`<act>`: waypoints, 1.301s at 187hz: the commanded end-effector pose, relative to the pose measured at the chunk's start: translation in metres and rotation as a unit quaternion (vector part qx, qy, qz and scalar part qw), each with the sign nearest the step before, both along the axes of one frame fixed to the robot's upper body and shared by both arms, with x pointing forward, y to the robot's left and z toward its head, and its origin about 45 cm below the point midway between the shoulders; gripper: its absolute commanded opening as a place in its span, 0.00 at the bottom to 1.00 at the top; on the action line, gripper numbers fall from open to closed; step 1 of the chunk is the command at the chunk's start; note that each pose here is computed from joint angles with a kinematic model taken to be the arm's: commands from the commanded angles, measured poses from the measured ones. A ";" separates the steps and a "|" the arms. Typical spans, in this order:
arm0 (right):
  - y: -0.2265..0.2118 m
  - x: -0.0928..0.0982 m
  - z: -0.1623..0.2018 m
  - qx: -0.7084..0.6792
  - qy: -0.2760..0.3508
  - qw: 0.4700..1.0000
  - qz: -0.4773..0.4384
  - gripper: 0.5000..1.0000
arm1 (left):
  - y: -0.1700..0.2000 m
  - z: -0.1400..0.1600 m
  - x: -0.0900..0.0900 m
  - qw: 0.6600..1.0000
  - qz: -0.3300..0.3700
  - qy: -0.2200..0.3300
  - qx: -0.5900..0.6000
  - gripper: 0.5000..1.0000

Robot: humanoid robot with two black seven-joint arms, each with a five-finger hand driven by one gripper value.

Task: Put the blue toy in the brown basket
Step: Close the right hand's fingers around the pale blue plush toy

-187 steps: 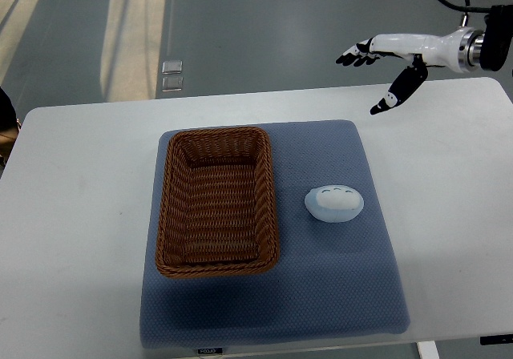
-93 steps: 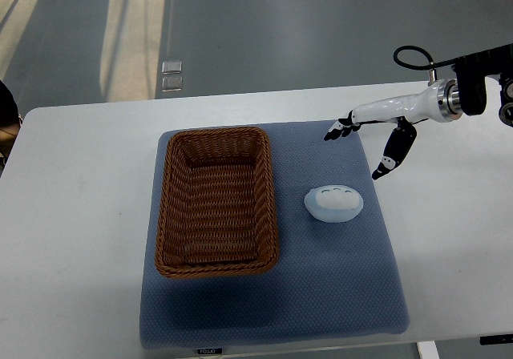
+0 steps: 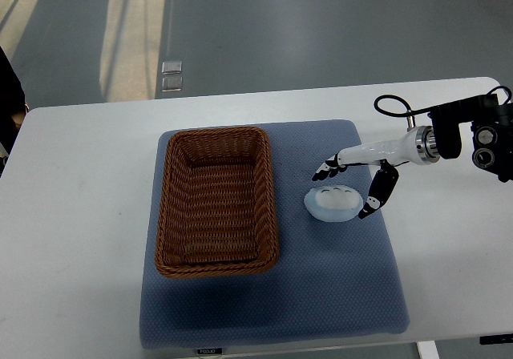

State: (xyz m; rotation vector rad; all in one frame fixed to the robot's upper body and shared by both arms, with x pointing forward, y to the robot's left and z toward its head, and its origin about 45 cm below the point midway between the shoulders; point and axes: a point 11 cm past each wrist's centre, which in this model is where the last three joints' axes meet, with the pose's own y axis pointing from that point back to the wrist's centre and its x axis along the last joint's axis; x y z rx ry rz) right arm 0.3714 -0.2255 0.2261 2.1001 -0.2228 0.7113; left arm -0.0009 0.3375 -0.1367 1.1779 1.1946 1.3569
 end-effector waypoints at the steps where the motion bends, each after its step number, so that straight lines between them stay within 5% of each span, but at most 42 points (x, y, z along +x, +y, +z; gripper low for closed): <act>1: 0.007 -0.003 -0.009 0.008 0.002 1.000 0.000 0.81 | 0.000 0.000 0.000 1.000 0.000 0.000 0.000 1.00; 99: 0.010 -0.001 -0.044 -0.016 -0.002 1.000 -0.022 0.72 | 0.000 0.000 0.000 1.000 0.000 0.000 0.000 1.00; 114: 0.009 -0.001 -0.044 -0.016 -0.002 1.000 -0.022 0.60 | 0.000 0.000 0.000 1.000 0.000 0.000 0.000 1.00; 154: 0.010 0.004 -0.037 -0.014 -0.010 1.000 -0.023 0.48 | 0.000 0.000 0.000 1.000 0.000 0.000 0.000 1.00; 204: 0.014 0.007 -0.029 -0.012 -0.013 1.000 -0.015 0.01 | 0.000 0.000 0.000 1.000 0.000 0.000 0.001 1.00; 243: 0.013 0.007 -0.028 -0.013 -0.010 1.000 -0.014 0.00 | 0.000 0.000 0.000 1.000 0.000 0.000 0.001 1.00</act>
